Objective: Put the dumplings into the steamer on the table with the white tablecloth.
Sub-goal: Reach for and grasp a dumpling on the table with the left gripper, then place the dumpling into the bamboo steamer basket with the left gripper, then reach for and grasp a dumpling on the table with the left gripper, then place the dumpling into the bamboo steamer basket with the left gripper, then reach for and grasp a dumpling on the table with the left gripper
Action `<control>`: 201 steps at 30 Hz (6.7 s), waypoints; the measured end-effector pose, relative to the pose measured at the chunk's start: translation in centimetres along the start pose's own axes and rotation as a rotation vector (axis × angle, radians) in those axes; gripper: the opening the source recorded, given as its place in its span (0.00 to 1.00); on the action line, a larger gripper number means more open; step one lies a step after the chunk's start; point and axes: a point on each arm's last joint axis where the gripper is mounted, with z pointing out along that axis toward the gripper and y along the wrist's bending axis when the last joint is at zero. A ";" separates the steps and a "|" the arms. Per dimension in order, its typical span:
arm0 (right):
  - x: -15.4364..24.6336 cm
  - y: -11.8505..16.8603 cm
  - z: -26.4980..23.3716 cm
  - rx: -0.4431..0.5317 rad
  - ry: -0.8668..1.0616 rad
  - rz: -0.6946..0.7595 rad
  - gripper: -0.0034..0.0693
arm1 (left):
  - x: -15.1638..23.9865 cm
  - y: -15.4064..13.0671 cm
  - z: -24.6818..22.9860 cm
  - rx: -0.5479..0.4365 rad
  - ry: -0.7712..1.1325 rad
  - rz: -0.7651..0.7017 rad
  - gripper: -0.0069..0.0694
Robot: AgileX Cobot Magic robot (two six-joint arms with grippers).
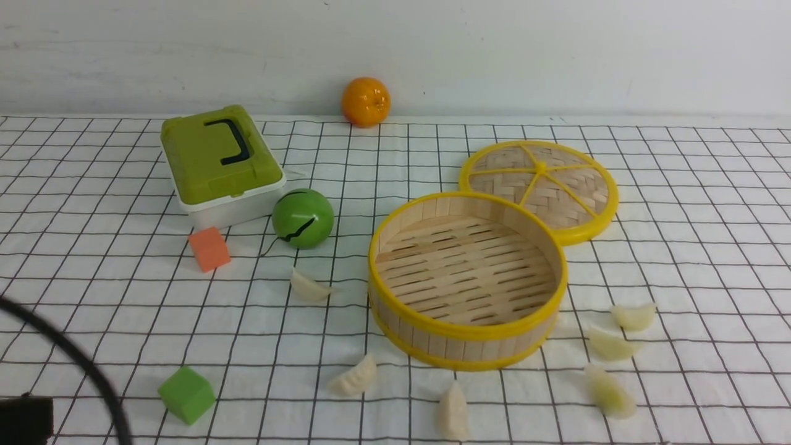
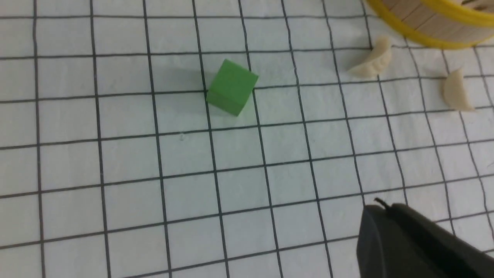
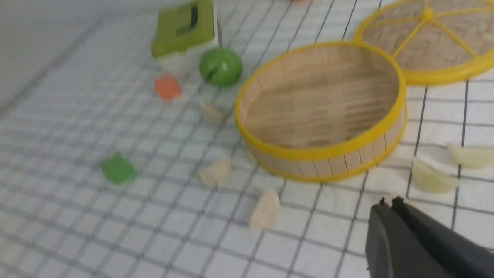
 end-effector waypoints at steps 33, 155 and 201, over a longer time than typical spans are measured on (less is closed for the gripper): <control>0.1 1.1 1.8 -0.083 0.188 -0.186 0.04 | -13.4 -4.2 28.8 -0.136 0.142 -0.500 0.86; 0.5 1.7 0.4 -0.104 0.146 -0.200 0.17 | -10.6 -15.1 20.9 0.003 0.149 0.365 0.34; 0.4 1.7 0.4 -0.106 0.140 -0.198 0.21 | -11.9 -18.5 18.5 0.055 0.436 0.252 0.82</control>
